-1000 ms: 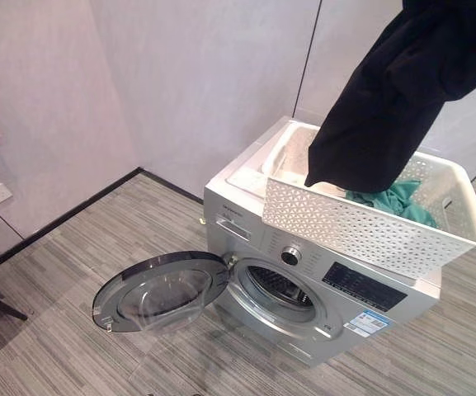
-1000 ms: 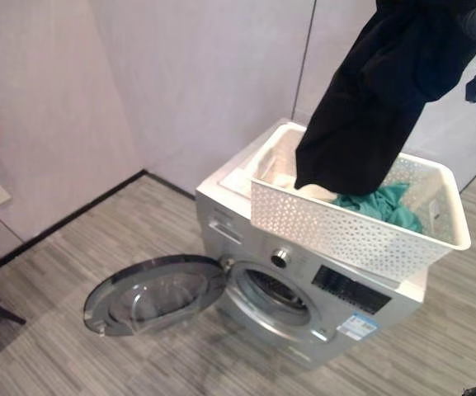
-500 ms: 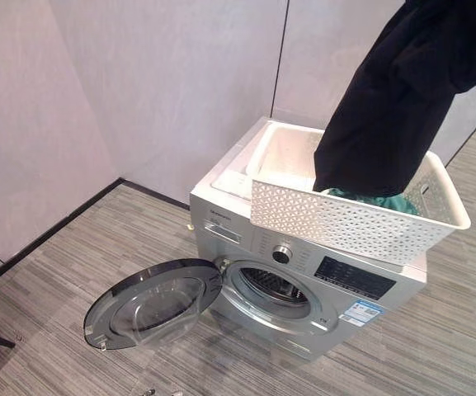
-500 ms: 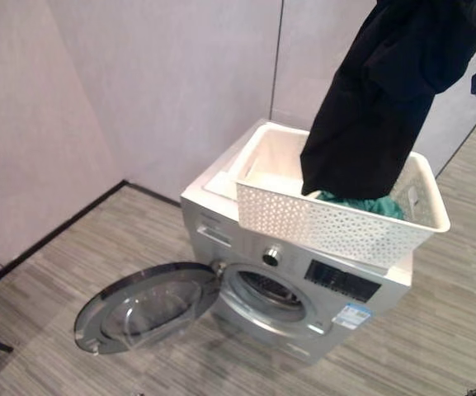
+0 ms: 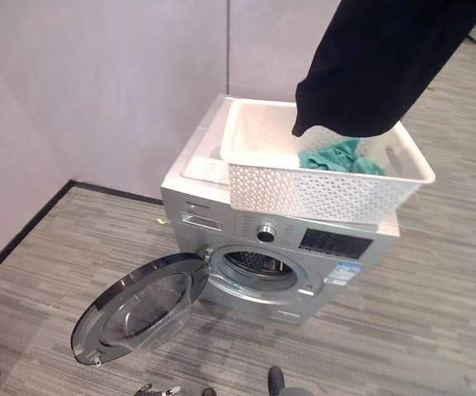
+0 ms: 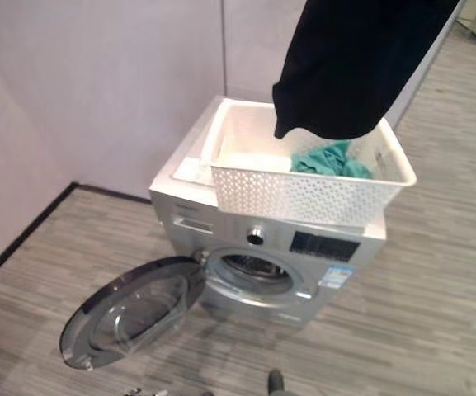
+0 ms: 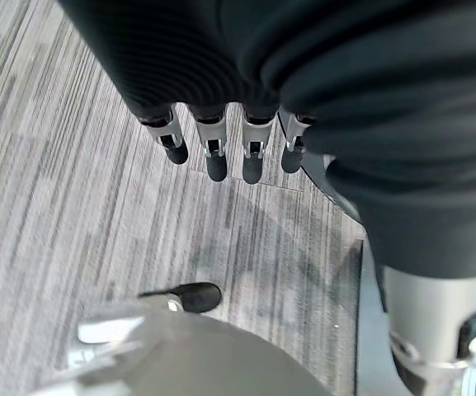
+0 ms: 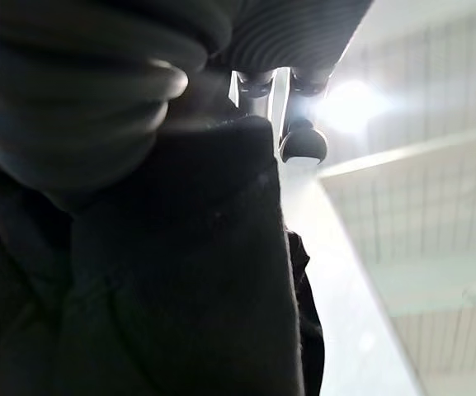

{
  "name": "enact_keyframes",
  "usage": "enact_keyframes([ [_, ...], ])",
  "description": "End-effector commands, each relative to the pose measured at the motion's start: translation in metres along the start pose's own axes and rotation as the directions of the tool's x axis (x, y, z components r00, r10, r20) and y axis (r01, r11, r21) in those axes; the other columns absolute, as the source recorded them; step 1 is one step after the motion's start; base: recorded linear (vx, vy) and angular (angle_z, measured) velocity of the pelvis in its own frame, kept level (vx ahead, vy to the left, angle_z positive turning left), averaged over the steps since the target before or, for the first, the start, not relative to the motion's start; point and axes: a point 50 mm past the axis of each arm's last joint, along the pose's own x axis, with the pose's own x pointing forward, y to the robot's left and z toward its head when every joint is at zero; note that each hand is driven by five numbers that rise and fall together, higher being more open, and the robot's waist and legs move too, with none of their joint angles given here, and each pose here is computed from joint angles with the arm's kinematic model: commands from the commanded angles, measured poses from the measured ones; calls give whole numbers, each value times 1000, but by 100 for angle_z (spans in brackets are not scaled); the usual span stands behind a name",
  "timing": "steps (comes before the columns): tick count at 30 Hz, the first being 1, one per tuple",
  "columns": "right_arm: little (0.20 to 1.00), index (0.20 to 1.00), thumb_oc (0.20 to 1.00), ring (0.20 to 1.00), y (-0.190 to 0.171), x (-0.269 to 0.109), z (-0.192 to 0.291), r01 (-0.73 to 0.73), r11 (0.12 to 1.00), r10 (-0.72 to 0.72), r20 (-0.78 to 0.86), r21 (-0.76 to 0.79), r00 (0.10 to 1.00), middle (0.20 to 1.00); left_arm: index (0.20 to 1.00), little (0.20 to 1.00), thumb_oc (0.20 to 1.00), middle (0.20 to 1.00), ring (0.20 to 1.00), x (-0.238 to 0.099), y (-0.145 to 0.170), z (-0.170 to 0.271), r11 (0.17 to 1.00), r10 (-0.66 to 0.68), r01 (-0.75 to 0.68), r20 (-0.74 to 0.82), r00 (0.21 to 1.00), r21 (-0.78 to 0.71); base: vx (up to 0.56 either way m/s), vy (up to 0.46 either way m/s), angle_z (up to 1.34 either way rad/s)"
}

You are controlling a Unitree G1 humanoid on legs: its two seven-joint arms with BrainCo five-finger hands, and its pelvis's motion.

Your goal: Grab the laundry basket,head to the washer,open it,put in the laundry and shut it.

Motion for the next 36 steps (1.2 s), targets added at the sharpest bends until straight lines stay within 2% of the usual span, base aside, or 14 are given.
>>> enact_keyframes([
  [1, 200, 200, 200, 200, -31, 14, -1, 170, 980, -167, -37, 100, 985, 200, 1000, 1000, 1000, 1000, 1000, -4, 28, -25, 996, 76, -72, -70, 995, 51, -38, -15, -57],
  [7, 200, 200, 200, 200, -9, -3, 21, 104, 963, -112, 20, 247, 993, 200, 1000, 1000, 1000, 1000, 1000, -5, 30, -29, 996, 88, -88, -68, 994, 4, -84, -84, -68],
  [10, 200, 200, 200, 200, 10, -26, 42, 14, 939, -45, 81, 345, 996, 200, 1000, 1000, 1000, 1000, 1000, -4, 32, -21, 994, 99, -100, -33, 995, -38, -100, -180, -44],
  [11, 200, 200, 200, 200, 23, -42, 60, -63, 903, 5, 138, 424, 990, 200, 1000, 1000, 1000, 1000, 1000, -3, 29, -15, 993, 101, -101, -3, 995, -64, -33, -99, -32],
  [12, 200, 200, 200, 200, 23, -44, 59, -64, 903, 7, 135, 425, 991, 200, 1000, 1000, 1000, 1000, 1000, -3, 30, -16, 993, 104, -104, -5, 995, -62, -60, -221, -45],
  [14, 200, 200, 200, 200, 43, -82, 81, -202, 802, 110, 194, 562, 975, 200, 1000, 1000, 1000, 1000, 1000, -1, 21, 4, 993, 89, -83, 73, 993, -84, -46, -182, -32],
  [15, 200, 200, 200, 200, 43, -83, 81, -203, 801, 112, 192, 563, 975, 200, 1000, 1000, 1000, 1000, 1000, -2, 22, 3, 993, 92, -86, 71, 993, -82, -73, -167, -18],
  [16, 200, 200, 200, 200, 51, -112, 95, -300, 703, 185, 241, 645, 953, 200, 1000, 1000, 1000, 1000, 1000, -1, 19, 26, 990, 91, -71, 165, 982, -119, -79, -149, -16],
  [17, 200, 200, 200, 200, 55, -124, 99, -345, 656, 226, 262, 671, 938, 200, 1000, 1000, 1000, 1000, 1000, -2, 17, 38, 988, 87, -57, 217, 972, -140, -98, -189, 8],
  [19, 200, 200, 200, 200, 59, -159, 109, -433, 519, 316, 305, 738, 899, 200, 1000, 1000, 1000, 1000, 1000, -10, 14, 74, 989, 75, -19, 394, 916, -145, -80, -116, 42],
  [23, 200, 200, 200, 200, 57, -199, 119, -542, 334, 429, 387, 772, 816, 200, 1000, 1000, 1000, 1000, 1000, -39, 14, 121, 993, 14, 66, 647, 762, -98, -50, -58, 50],
  [26, 200, 200, 200, 200, 57, -219, 130, -585, 194, 475, 446, 788, 758, 200, 1000, 1000, 1000, 1000, 1000, -66, 10, 148, 997, -72, 78, 776, 626, 29, -8, -29, 22],
  [31, 200, 200, 200, 200, 61, -237, 145, -612, 18, 508, 520, 791, 687, 200, 1000, 1000, 1000, 1000, 1000, -103, 0, 184, 979, -203, 82, 877, 435, 186, 13, -20, 16],
  [36, 200, 200, 200, 200, 65, -239, 156, -599, -59, 505, 542, 798, 672, 200, 1000, 1000, 1000, 1000, 1000, -127, -20, 206, 937, -347, 149, 883, 317, 315, 8, -11, 18],
])
